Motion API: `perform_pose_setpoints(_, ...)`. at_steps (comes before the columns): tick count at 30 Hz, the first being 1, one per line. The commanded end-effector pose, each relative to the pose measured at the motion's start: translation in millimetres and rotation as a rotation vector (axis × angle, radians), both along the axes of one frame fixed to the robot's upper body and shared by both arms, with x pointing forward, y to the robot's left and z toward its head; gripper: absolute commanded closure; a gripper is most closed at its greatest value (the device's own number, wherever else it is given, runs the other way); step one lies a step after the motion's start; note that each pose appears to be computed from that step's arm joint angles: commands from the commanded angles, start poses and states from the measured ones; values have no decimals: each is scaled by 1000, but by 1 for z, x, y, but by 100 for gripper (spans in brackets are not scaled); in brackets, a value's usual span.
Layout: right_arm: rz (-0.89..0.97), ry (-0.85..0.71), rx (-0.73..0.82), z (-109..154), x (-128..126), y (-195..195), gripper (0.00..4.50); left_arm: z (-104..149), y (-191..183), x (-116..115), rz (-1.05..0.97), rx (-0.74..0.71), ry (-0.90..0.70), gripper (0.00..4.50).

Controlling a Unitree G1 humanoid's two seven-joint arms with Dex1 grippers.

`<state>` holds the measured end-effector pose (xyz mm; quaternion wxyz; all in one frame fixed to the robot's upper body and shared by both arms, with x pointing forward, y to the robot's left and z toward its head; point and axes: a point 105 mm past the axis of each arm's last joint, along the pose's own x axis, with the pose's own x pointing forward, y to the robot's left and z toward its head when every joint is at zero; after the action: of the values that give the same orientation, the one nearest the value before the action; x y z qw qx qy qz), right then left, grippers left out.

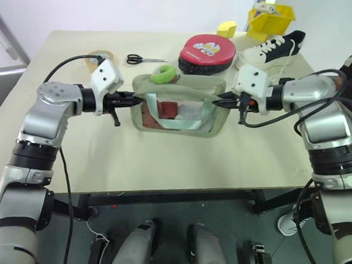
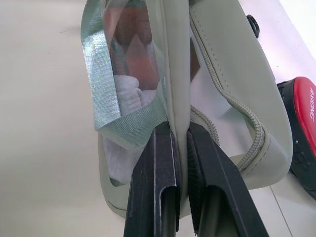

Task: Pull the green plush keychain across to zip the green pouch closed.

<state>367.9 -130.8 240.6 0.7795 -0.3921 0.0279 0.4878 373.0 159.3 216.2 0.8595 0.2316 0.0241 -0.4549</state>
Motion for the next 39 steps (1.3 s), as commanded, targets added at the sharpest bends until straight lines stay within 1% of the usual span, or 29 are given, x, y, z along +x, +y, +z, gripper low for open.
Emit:
perform_pose_setpoints(1,15,-48,14,23,-4,1,367,19,-1,-2,8,2,-67,450)
perform_pose_setpoints(2,20,-39,7,24,-5,-1,330,19,-1,-1,10,3,-69,450)
perform_pose_setpoints(4,25,-52,-23,31,-5,-5,231,19,-1,-1,13,5,-72,450)
perform_pose_setpoints(5,24,-71,-36,37,-4,-7,177,19,0,-1,15,5,-73,450)
perform_pose_setpoints(6,24,-88,-46,44,-2,-9,146,20,0,-1,15,3,-73,450)
perform_pose_setpoints(8,48,-113,-61,57,-2,-5,44,20,0,-2,14,2,-74,450)
perform_pose_setpoints(9,60,-120,-65,61,-2,-4,4,21,0,-2,14,2,-75,450)
perform_pose_setpoints(10,76,-142,-57,67,-2,3,4,21,0,-2,15,3,-76,450)
perform_pose_setpoints(11,88,-164,-18,75,0,14,4,21,1,-2,15,6,-77,450)
perform_pose_setpoints(13,141,-175,69,86,0,45,4,21,2,-2,17,6,-78,450)
perform_pose_setpoints(15,199,-162,113,84,-2,72,4,22,2,-2,18,6,-78,450)
perform_pose_setpoints(18,208,-142,190,82,6,101,4,20,0,-3,11,7,-77,450)
perform_pose_setpoints(19,206,-135,203,82,8,105,4,20,0,-3,9,7,-76,450)
perform_pose_setpoints(22,180,-123,195,69,19,118,4,19,-2,-2,8,3,-77,450)
perform_pose_setpoints(24,157,-106,195,65,25,120,4,19,-2,-2,8,2,-78,450)
perform_pose_setpoints(27,152,-80,185,59,29,119,85,19,-2,-2,9,4,-78,450)
perform_pose_setpoints(32,169,-56,164,52,28,119,337,19,-1,-1,17,3,-80,450)
perform_pose_setpoints(34,171,-53,156,51,28,118,446,19,-2,0,16,2,-81,450)
perform_pose_setpoints(39,138,-95,172,61,30,109,446,19,-3,1,12,-4,-83,450)
